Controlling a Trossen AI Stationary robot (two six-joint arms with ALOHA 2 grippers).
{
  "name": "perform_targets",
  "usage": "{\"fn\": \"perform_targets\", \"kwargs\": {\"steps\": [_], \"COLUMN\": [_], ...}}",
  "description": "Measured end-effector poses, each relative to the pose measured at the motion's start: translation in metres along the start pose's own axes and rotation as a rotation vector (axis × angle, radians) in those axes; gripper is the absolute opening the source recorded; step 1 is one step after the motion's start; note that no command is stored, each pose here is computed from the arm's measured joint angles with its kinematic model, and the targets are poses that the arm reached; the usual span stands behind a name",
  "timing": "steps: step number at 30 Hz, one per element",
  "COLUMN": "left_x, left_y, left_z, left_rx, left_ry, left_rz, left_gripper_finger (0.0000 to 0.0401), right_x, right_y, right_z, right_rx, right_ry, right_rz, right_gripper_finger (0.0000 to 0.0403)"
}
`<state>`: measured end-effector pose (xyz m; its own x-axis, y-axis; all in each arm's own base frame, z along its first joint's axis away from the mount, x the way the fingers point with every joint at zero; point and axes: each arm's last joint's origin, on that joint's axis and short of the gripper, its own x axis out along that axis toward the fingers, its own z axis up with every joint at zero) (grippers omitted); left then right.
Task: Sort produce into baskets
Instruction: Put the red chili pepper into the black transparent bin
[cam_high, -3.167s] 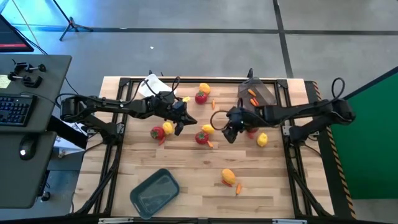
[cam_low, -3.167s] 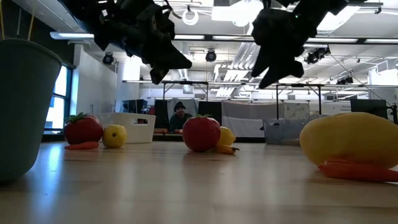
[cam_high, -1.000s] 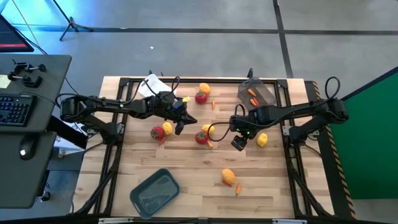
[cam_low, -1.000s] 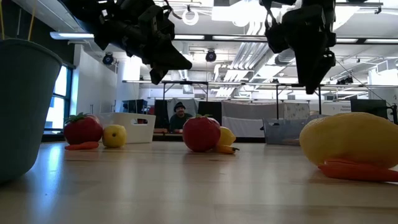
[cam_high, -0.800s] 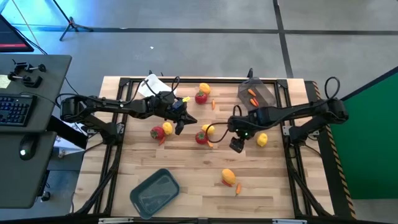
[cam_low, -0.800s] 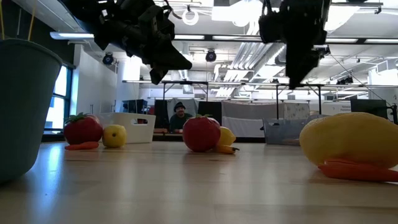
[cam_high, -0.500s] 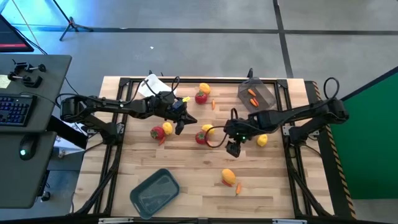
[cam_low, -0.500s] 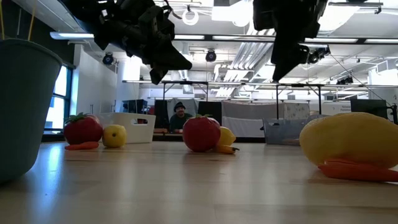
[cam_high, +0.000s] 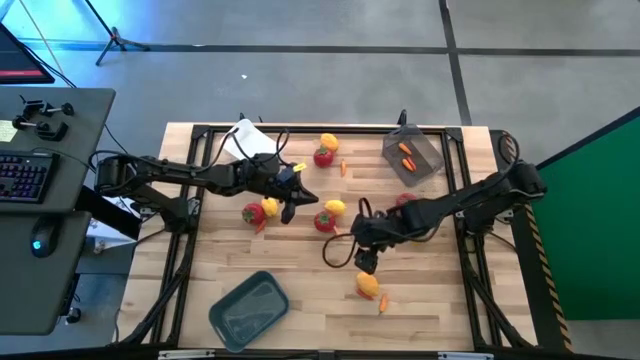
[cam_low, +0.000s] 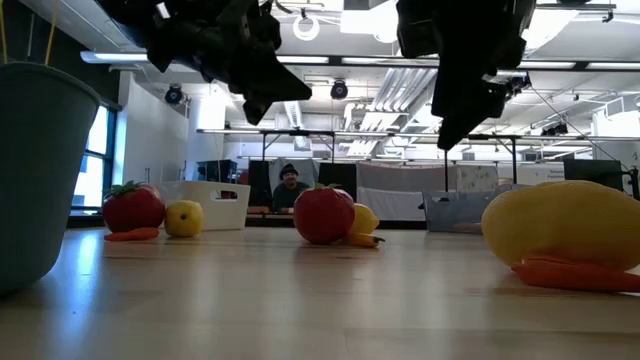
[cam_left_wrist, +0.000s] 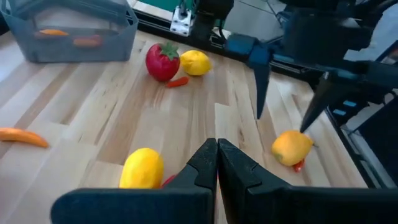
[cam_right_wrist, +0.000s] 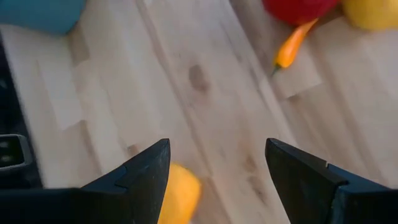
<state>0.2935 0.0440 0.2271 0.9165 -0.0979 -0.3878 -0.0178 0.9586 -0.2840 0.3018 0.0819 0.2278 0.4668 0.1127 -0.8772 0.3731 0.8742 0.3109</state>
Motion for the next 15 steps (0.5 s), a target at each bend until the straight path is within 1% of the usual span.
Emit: {"fn": "perform_targets", "kwargs": {"steps": [4,6,8,12,13,15], "left_x": [0.0,0.001,0.001,0.0,0.0,0.0], "left_y": [0.0,0.001,0.002,0.004,0.004,0.004], "left_z": [0.0,0.0,0.0,0.0,0.0,0.001], "left_rx": [0.023,0.0,-0.017,-0.027,-0.04,-0.056], "left_ry": [-0.005,-0.009,-0.015,-0.024,-0.026,-0.03], "left_rz": [0.011,0.045,0.066,0.115,0.118,0.119], "left_gripper_finger": [0.0,0.0,0.0,0.0,0.0,0.0], "right_x": [-0.005,-0.009,-0.012,-0.016,-0.016,-0.015], "right_y": [-0.001,-0.004,-0.01,-0.026,-0.027,-0.024], "right_z": [-0.001,-0.002,-0.005,-0.01,-0.011,-0.012], "right_rx": [0.026,0.026,0.031,0.065,0.069,0.043], "right_ry": [0.036,0.073,0.112,0.18,0.196,0.192], "right_rz": [0.036,0.041,0.006,-0.133,-0.146,-0.115], "right_gripper_finger": [0.0254,0.0254,0.0254,0.0254,0.0254,0.0254]}}
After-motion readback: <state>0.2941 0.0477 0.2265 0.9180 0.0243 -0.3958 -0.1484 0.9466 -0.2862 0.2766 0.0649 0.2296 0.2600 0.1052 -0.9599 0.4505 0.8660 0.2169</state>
